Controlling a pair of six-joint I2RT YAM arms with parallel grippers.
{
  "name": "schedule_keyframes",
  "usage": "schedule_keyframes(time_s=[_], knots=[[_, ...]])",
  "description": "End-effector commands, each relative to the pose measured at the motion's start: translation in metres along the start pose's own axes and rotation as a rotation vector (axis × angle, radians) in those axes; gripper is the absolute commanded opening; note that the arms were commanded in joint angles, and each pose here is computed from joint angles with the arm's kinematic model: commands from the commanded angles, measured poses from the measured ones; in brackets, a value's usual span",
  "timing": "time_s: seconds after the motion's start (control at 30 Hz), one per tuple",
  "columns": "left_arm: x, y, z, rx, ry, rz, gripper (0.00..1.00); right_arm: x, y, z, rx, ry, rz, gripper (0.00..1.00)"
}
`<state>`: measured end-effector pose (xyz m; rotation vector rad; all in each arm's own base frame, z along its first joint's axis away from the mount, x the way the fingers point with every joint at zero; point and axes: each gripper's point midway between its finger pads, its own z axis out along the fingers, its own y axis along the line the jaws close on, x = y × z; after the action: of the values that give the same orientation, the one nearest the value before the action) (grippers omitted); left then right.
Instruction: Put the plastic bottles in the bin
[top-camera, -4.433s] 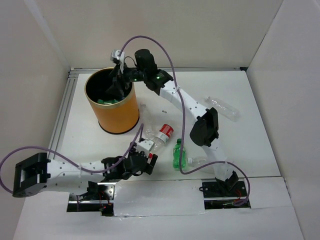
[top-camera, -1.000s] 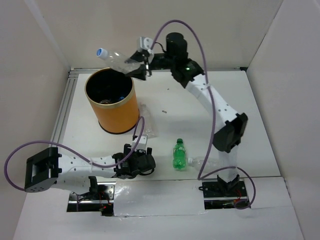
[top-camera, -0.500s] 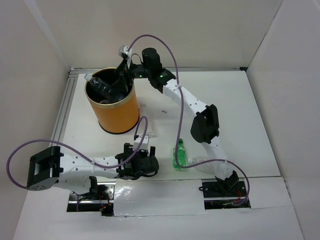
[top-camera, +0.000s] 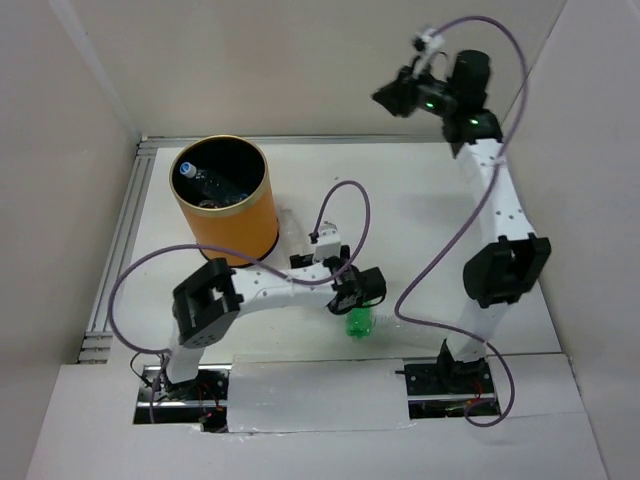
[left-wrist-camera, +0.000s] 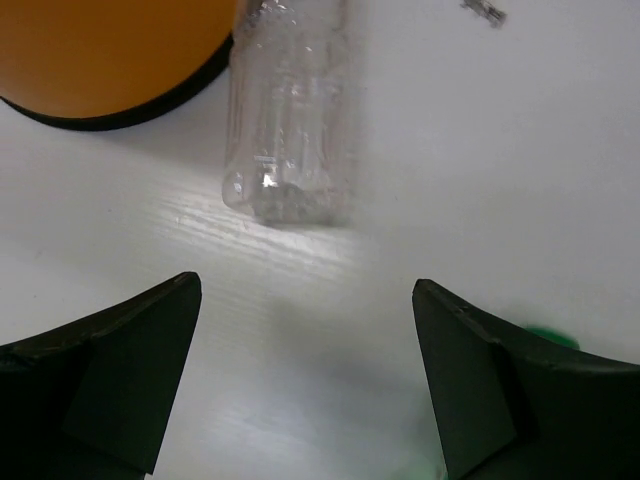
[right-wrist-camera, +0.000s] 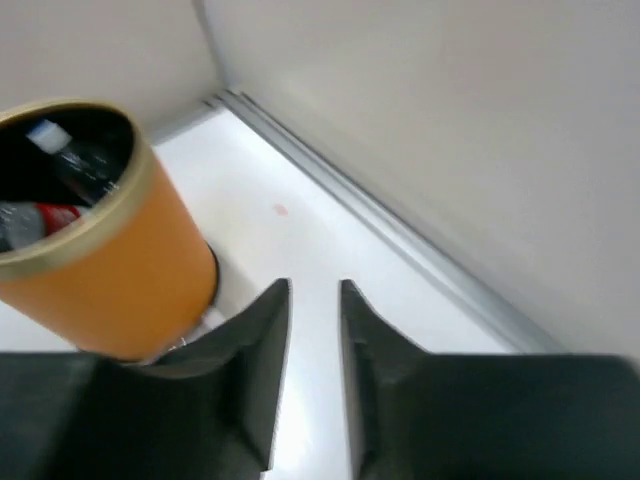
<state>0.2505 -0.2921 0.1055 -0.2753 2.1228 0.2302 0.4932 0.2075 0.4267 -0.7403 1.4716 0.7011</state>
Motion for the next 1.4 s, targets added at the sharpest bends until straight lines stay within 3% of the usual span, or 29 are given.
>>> schedule_keyframes(time_s=[0.0,0.07,0.17,0.2,0.37,0.67,0.77,0.87,1.0,1.03,1.13,1.2,1.3,1.37], knots=[[-0.013,0.036,0.02,-0.23,-0.027,0.014,0.99,0.06,-0.018,-0.063,0.019,0.157,0.138,0.37],[-0.014,0.035,0.031,-0.243,0.003,0.019,0.99,0.108,-0.039,-0.104,0.078,0.215,0.236,0.55],[-0.012,0.04,0.05,-0.236,0.055,-0.017,0.99,0.137,-0.037,-0.156,0.124,0.222,0.29,0.66],[-0.01,0.038,0.058,-0.219,0.068,-0.01,0.99,0.159,-0.038,-0.173,0.144,0.238,0.334,0.67],[-0.026,0.036,0.089,-0.17,0.088,-0.004,0.99,0.189,-0.026,-0.207,0.166,0.249,0.378,0.71],[0.004,0.02,0.117,-0.086,0.167,0.066,0.97,0.203,-0.007,-0.219,0.152,0.243,0.428,0.76],[0.003,0.011,0.117,-0.045,0.168,0.058,0.77,0.205,-0.003,-0.22,0.151,0.241,0.41,0.76],[0.0,0.005,0.105,0.013,0.143,0.078,0.47,0.213,0.008,-0.222,0.125,0.249,0.397,0.68],[-0.009,-0.021,0.065,0.199,0.092,0.147,0.25,0.227,0.021,-0.226,0.088,0.272,0.397,0.52],[-0.03,-0.029,0.044,0.28,0.06,0.12,0.22,0.234,0.026,-0.227,0.082,0.285,0.415,0.47],[-0.08,-0.049,-0.001,0.467,-0.045,0.105,0.07,0.245,0.035,-0.23,0.066,0.304,0.406,0.46],[-0.139,-0.049,-0.04,0.575,-0.14,0.045,0.03,0.251,0.041,-0.231,0.054,0.305,0.408,0.46],[-0.216,-0.025,-0.07,0.602,-0.268,-0.045,0.0,0.257,0.046,-0.233,0.05,0.311,0.414,0.46],[-0.242,-0.003,-0.071,0.576,-0.308,-0.091,0.0,0.264,0.05,-0.234,0.049,0.316,0.429,0.46]])
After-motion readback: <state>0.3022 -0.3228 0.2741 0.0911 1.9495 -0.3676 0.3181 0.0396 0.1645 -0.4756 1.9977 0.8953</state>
